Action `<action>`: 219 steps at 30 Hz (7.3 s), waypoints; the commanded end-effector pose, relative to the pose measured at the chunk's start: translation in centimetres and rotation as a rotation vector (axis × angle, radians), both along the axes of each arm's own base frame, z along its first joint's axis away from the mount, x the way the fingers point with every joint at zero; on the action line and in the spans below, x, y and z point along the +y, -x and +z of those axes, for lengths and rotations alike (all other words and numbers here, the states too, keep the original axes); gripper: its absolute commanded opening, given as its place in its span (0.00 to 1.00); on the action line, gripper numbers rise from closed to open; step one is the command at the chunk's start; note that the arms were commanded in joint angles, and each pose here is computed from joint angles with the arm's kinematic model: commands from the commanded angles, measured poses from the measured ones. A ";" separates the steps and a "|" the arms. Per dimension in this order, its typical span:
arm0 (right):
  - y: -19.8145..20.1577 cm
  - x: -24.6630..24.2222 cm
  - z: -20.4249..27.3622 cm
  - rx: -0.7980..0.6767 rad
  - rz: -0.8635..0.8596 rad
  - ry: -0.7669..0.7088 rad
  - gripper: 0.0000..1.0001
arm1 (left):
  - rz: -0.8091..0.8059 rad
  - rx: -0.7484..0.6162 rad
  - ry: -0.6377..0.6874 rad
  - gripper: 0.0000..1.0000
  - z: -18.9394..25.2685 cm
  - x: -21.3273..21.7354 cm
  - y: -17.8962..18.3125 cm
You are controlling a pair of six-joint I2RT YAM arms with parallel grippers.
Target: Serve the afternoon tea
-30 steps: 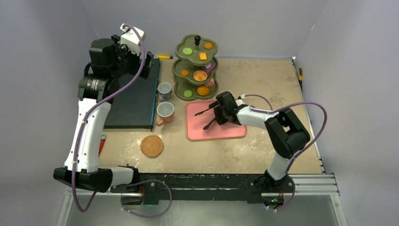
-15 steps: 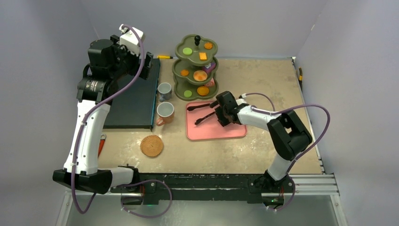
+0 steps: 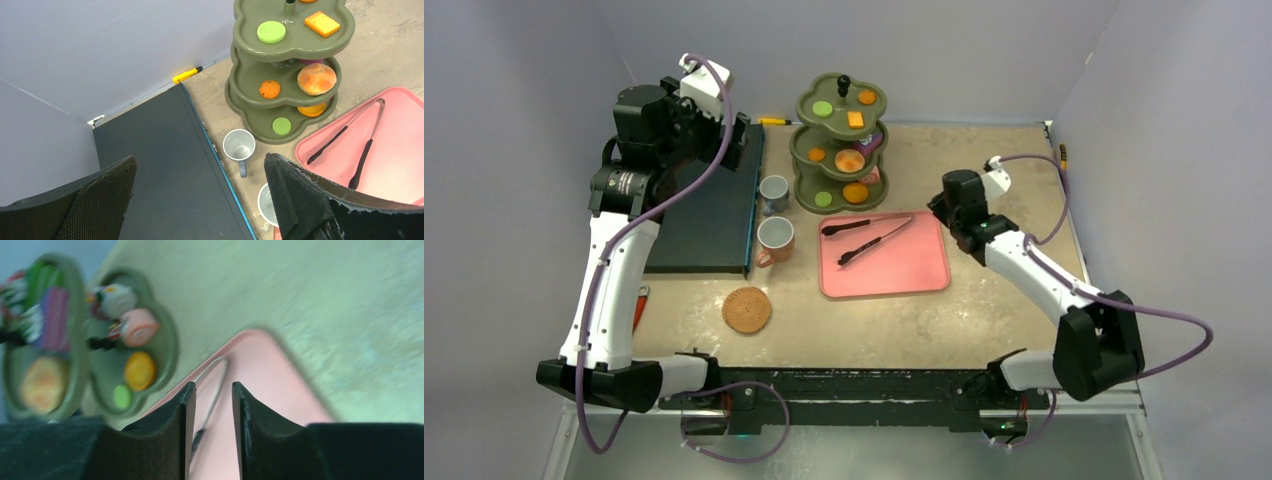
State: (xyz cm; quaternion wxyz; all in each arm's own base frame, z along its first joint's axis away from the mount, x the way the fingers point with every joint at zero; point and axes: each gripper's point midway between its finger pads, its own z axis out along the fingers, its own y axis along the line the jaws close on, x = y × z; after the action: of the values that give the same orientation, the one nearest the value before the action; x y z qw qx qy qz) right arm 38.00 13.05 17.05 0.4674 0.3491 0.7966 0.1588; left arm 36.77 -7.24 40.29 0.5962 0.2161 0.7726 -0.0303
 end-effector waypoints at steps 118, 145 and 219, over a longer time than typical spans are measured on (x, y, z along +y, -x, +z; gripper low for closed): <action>18.9 45.5 -11.4 -0.367 1.401 0.667 0.58 | 0.172 0.088 -0.032 0.99 -1.1 3.7 0.2; 16.7 31.3 -12.7 -0.132 1.243 0.714 0.41 | 0.141 0.106 -0.044 0.99 -1.3 3.6 2.9; 12.5 24.7 1.5 -0.222 0.807 0.370 0.67 | -0.152 0.416 0.024 0.76 -17.7 -1.9 0.4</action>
State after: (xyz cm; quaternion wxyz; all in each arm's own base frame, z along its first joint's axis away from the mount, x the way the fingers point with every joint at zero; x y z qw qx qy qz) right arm 25.16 41.92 17.90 0.4900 -0.1563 0.8238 0.2383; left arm 34.81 -7.05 24.39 0.4244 0.2224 0.8745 -0.0758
